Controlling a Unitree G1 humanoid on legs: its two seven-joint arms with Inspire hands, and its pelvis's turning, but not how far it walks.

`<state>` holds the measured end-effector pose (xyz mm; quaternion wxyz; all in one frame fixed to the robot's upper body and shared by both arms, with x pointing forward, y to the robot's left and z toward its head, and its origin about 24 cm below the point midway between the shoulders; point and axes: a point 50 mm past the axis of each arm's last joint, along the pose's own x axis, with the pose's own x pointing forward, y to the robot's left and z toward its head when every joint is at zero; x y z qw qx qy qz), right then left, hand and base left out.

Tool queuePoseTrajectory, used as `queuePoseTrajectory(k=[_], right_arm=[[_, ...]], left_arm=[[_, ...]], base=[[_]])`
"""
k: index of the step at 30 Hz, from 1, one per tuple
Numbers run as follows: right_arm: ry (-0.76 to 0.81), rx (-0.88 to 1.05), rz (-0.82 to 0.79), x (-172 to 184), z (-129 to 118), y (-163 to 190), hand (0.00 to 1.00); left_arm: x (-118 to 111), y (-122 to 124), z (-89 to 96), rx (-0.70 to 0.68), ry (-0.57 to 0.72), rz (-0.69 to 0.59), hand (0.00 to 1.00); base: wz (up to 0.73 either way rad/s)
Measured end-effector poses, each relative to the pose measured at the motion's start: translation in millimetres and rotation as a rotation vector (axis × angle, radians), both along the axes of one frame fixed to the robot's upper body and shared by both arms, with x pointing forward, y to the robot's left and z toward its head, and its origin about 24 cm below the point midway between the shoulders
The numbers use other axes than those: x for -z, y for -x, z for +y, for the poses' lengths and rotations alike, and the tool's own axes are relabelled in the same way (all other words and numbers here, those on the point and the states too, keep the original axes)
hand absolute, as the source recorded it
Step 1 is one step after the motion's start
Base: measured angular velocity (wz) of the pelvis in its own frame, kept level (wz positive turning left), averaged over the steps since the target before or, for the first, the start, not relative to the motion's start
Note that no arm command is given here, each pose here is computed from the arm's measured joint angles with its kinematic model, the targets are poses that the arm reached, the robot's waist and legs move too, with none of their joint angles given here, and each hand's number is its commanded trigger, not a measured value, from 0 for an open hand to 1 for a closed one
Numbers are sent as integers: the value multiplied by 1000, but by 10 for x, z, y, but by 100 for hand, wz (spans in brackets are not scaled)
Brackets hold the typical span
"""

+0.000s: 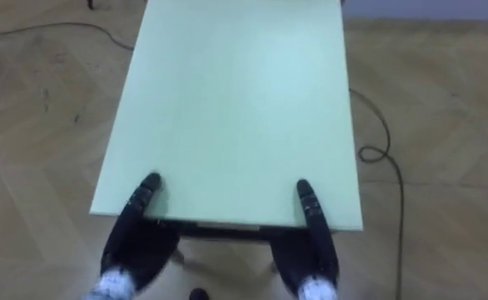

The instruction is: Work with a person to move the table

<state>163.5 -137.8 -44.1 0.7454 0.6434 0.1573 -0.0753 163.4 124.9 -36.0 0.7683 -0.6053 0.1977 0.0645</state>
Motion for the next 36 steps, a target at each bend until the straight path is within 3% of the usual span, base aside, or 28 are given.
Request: queuePoseTrajectory(k=[11,17,20,22,27,32,36], right_arm=[[4,10,-78,-143,-12,-153,100],[-21,74,-119,-168,-113,-213,100],[-9,36,-71,-70,-83,-135,100],[27,31,-84,-66,-121,-51,100],[53,2,-70,-78,-180,-91,100],[27,61,-8,7,-229,120,100],[14,55,-5,6,-161,108,100]], left_arm=[[-134,-218,-16,14,-2,-82,100],[-221,-467,-159,82,-24,-127,100],[-70,-341,-99,44,2,-79,100],[-1,-240,-157,41,41,-40,100],[20,-213,-184,38,73,-13,100],[65,-182,-216,86,44,10,100],[69,-175,-196,80,28,8,100]], base=[[25],[6],[14],[44],[9],[63],[-29]])
